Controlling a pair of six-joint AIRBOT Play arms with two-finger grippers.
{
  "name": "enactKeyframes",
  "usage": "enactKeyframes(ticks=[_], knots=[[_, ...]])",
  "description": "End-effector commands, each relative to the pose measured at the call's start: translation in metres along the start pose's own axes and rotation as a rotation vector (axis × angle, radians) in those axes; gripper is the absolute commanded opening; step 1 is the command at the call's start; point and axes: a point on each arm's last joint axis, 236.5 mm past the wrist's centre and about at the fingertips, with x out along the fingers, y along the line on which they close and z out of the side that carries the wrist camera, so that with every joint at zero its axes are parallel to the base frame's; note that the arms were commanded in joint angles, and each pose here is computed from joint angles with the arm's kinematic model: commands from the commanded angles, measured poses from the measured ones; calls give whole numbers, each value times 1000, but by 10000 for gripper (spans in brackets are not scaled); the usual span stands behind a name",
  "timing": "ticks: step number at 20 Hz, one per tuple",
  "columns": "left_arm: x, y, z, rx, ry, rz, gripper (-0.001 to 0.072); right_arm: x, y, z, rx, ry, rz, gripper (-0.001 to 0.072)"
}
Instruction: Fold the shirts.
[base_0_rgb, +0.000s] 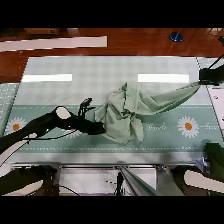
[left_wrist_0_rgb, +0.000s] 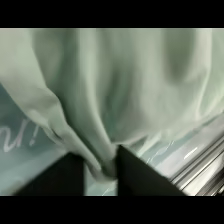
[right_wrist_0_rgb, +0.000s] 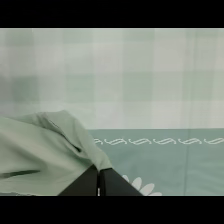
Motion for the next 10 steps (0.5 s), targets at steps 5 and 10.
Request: enactKeyframes(ticks=[5, 10], knots=[[-23, -54, 39, 102, -68, -122, 30, -2, 1, -1, -7, 0, 1, 21], [-165, -139, 77, 358, -356, -226, 29, -38, 2, 9, -20, -114, -25, 21]])
